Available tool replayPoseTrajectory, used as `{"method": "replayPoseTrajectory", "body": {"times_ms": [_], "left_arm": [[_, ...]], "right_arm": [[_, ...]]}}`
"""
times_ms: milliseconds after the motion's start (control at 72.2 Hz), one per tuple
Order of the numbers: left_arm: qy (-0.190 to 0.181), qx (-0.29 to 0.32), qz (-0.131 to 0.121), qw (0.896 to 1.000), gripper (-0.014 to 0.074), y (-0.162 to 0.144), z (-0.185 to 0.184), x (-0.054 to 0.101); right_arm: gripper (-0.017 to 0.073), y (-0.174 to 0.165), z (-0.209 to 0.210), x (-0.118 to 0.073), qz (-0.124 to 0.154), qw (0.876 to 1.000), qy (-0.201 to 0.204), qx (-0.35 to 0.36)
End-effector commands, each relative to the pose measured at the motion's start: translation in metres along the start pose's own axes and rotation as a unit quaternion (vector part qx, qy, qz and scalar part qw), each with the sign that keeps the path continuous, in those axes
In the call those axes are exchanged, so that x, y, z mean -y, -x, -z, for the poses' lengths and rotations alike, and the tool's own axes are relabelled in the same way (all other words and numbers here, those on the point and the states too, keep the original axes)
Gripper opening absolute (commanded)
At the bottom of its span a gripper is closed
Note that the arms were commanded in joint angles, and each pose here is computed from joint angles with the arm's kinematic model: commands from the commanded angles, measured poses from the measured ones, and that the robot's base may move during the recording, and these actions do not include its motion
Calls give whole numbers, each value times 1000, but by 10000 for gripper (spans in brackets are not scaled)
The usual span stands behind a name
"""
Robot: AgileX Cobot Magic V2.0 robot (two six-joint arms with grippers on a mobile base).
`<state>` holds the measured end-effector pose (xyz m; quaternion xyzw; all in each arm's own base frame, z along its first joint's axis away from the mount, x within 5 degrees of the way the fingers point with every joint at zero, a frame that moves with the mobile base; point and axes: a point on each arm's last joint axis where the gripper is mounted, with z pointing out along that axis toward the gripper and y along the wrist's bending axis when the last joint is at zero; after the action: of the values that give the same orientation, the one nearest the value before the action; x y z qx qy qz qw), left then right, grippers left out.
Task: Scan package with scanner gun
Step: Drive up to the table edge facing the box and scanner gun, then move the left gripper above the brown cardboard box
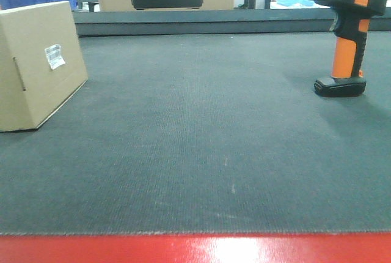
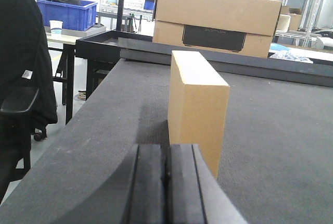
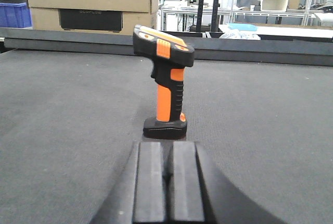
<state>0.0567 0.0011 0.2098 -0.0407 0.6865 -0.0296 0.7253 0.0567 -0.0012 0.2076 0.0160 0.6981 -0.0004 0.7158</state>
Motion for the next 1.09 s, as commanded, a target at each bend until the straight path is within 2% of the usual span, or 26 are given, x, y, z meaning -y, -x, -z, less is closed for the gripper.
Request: {"method": "replayPoseTrajectory", "body": {"times_ms": [0,1080], "left_arm": [[-2,10,0,1000,-111,2,0,0],[-2,13,-1,1000,-111,3,0,0]], "right_arm": [[-167,2,0,0,2,1000,0,13],[-167,2,0,0,2,1000,0,13]]}}
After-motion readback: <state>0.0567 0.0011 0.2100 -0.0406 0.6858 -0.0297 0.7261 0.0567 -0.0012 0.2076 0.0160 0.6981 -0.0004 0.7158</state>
